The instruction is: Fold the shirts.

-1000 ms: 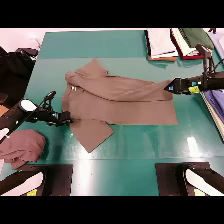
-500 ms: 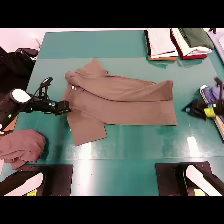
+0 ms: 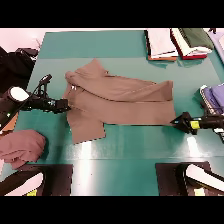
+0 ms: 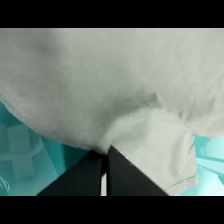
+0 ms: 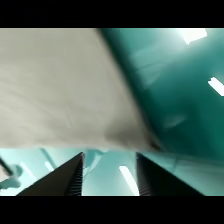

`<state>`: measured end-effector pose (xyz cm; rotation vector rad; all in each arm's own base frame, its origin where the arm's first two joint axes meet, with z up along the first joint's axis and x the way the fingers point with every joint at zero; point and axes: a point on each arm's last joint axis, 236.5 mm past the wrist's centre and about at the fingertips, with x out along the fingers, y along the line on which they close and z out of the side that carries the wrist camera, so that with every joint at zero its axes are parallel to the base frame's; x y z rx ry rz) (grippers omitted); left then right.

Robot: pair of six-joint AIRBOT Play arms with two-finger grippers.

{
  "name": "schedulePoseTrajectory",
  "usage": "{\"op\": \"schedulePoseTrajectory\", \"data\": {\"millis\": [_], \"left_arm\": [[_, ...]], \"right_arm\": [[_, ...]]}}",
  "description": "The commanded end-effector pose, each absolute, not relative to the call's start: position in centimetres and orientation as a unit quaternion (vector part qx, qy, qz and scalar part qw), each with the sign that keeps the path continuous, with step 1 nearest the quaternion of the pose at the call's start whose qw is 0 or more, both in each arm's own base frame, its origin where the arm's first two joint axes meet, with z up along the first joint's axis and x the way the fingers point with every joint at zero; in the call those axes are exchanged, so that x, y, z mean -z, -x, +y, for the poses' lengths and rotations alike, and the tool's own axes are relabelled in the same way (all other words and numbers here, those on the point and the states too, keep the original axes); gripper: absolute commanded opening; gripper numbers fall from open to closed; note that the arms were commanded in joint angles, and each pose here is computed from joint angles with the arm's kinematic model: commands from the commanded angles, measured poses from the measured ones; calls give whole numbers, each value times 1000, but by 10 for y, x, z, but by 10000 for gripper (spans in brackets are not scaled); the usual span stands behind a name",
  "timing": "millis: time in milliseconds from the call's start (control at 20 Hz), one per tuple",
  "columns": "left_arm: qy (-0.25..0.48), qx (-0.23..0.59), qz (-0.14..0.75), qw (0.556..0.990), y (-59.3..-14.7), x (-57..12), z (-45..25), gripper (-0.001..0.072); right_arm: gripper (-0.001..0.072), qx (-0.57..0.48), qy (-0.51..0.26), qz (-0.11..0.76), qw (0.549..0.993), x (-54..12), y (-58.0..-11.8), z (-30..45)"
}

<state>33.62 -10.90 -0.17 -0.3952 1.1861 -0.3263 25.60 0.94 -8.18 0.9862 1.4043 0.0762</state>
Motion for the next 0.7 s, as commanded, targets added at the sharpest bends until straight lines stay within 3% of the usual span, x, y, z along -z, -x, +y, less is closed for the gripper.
{"op": "schedulePoseTrajectory", "data": {"millis": [0, 50, 150, 200, 400, 550, 650], "left_arm": [[184, 153, 552, 799, -336, 1, -109, 23], [184, 153, 552, 799, -336, 1, -109, 23], [185, 155, 554, 797, -336, -2, -110, 23], [183, 161, 555, 796, -335, -8, -112, 22], [154, 190, 463, 852, -350, -102, -113, 22], [111, 214, 293, 925, -341, -256, -111, 22], [74, 217, 162, 960, -308, -367, -106, 22]], "right_arm": [[365, -45, -404, 613, 678, 94, -286, 25], [338, -57, -388, 615, 684, 92, -293, 33], [84, -86, -356, 610, 702, 79, -305, 46], [35, -102, -336, 599, 719, 67, -314, 50], [18, -149, -271, 497, 811, -38, -353, 53], [18, -176, -197, 359, 895, -175, -363, 52], [18, -185, -143, 248, 940, -276, -349, 55]]}}
